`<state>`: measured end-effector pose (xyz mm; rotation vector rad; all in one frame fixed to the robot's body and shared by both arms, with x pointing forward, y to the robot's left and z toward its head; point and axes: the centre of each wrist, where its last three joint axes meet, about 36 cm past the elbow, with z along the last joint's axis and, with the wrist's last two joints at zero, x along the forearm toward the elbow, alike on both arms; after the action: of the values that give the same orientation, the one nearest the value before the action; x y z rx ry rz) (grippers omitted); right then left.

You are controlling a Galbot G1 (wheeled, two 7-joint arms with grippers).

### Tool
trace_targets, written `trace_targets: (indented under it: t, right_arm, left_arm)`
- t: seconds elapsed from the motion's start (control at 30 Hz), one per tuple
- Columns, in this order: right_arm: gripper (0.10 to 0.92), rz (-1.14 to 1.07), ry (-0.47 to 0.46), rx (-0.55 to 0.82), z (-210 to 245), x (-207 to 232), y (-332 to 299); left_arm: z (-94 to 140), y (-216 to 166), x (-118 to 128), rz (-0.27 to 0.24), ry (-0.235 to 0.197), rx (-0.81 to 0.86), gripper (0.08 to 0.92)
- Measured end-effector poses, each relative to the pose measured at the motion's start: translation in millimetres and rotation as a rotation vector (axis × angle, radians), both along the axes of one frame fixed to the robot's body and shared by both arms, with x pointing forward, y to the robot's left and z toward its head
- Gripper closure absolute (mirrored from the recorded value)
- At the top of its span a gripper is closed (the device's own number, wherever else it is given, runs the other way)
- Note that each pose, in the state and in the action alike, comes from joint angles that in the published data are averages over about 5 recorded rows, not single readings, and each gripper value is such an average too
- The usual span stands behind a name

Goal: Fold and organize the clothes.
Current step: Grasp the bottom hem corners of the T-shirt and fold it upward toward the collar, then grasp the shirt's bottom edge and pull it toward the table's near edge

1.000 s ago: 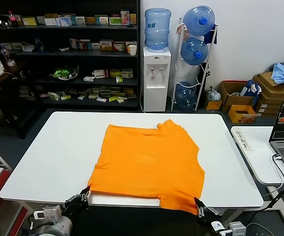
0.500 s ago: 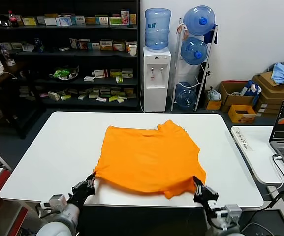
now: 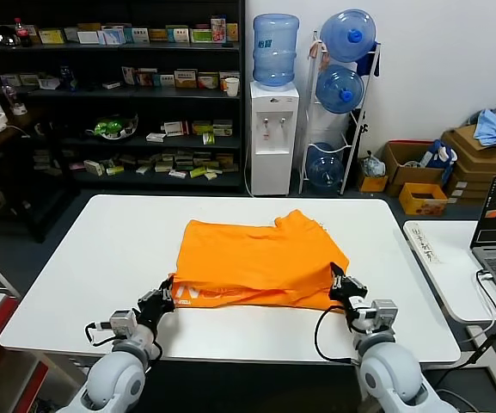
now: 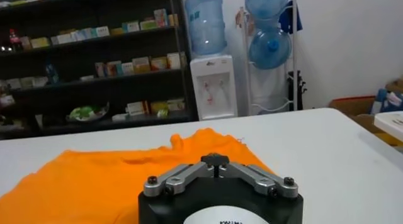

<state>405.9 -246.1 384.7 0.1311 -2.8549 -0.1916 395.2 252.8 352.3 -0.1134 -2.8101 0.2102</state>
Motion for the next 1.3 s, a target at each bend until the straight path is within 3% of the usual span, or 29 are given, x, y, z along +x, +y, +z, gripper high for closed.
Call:
trace_targets:
  t: [0.17,0.47,0.63,0.83,0.97,1.3]
  right_arm:
    - [0.807,0.013,0.006,-0.002,-5.4,10.1,2.8]
    - [0.521,0.030,-0.009,-0.034,-5.3,11.0,-4.8]
    - [0.374,0.039,0.004,-0.066,-4.4,-4.8,-18.1]
    - [0.224,0.035,0.062,-0.083,-9.0,-29.2,-30.3]
    - [0.201,0.028,0.105,-0.086,-12.7,-38.4,-35.1]
    - [0.200,0.009,0.188,-0.062,-22.1,-42.9,-38.3]
  left_arm:
    - [-5.9,-0.5,18.3,0.002,-0.018,0.024,0.845]
    - [-10.0,1.2,38.7,0.014,-0.065,0.059,0.582]
    - [-8.2,6.7,31.7,0.017,-0.060,0.078,0.435]
    - [-4.7,10.5,4.2,0.007,-0.010,0.067,0.263]
    - [-6.4,9.8,-12.9,-0.003,0.037,0.043,0.189]
    - [-11.2,7.3,-23.4,-0.026,0.107,0.002,0.177]
